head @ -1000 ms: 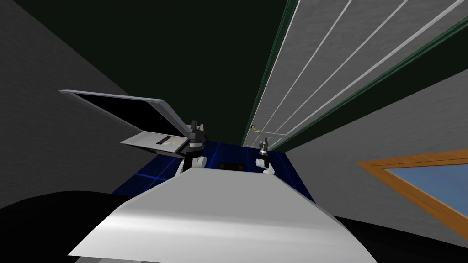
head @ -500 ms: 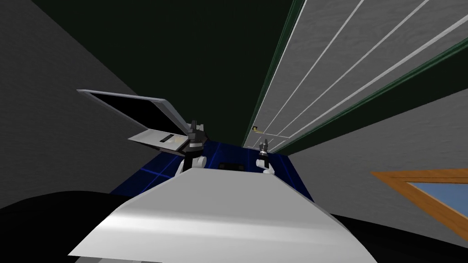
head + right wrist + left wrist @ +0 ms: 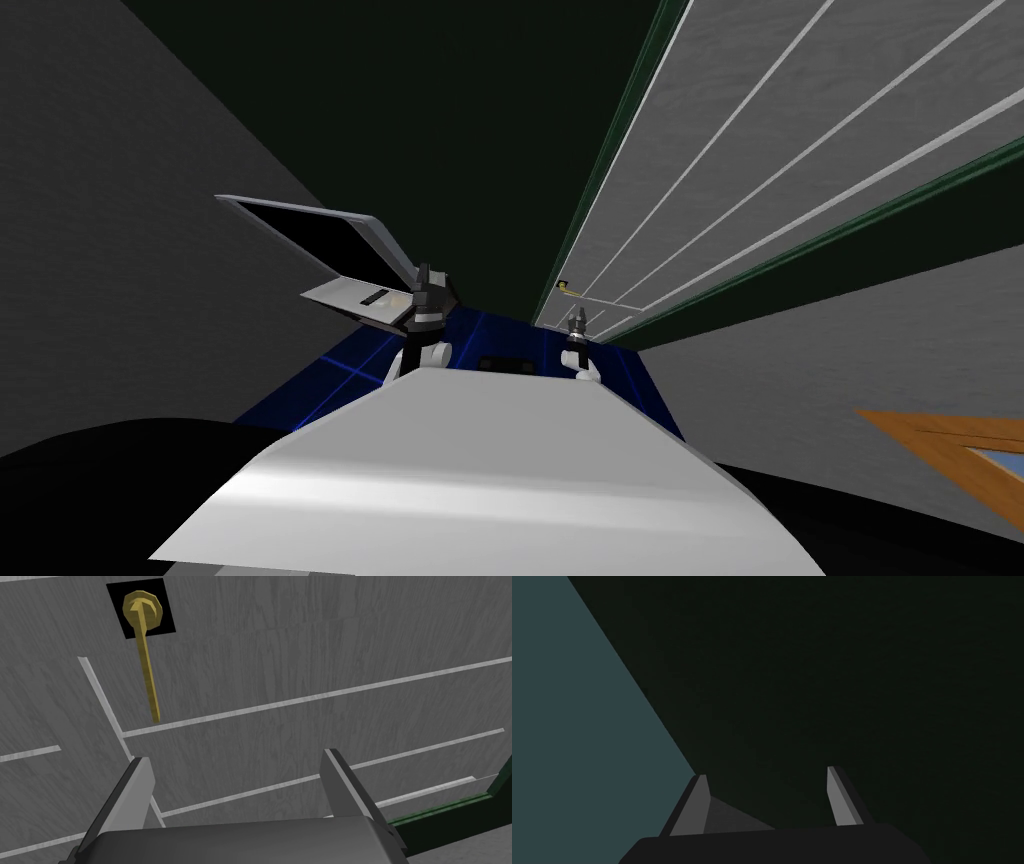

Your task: Pull the door open

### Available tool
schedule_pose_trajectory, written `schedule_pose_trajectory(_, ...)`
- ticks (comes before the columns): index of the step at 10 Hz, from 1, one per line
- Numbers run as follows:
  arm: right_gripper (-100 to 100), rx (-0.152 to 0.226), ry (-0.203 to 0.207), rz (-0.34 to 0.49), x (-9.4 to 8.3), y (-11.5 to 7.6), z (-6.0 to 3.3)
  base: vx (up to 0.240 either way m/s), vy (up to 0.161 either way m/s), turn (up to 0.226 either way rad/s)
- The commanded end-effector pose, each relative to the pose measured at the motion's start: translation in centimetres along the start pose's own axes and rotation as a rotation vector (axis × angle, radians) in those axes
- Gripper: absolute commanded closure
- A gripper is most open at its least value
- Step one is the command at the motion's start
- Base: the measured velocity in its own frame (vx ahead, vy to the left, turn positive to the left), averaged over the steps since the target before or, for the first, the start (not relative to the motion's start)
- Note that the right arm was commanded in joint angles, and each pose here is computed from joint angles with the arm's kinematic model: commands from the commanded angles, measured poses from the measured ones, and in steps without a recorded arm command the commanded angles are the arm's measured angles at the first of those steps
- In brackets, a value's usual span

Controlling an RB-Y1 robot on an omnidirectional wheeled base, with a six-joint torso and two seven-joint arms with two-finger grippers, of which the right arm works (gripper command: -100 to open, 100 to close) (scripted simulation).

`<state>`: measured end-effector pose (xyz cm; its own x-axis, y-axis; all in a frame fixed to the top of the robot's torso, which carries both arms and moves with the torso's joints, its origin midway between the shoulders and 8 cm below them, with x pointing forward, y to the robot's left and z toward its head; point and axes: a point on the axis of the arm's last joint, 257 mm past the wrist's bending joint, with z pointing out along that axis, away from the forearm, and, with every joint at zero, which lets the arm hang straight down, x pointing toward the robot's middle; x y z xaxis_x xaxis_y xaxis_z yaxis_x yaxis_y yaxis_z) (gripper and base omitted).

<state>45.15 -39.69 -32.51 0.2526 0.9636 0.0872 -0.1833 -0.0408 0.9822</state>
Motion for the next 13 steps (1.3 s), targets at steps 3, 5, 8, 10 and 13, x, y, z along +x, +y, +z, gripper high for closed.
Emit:
schedule_pose_trajectory(3,-100,0.044,-0.026,0.005,-1.4,-1.9,-0.28,0.031,-0.037,0.096)
schedule_pose_trajectory(5,-100,0.06,-0.037,0.007,-2.0,-2.6,-0.44,0.028,-0.034,0.111)
schedule_pose_trajectory(8,-100,0.088,-0.057,0.012,-2.9,-3.8,-0.76,0.027,-0.043,0.108)
schedule_pose_trajectory(10,-100,0.113,-0.075,0.016,-3.7,-4.8,-1.09,0.041,-0.053,0.146)
schedule_pose_trajectory(13,-100,0.144,-0.098,0.022,-4.7,-6.2,-1.48,0.042,-0.072,0.184)
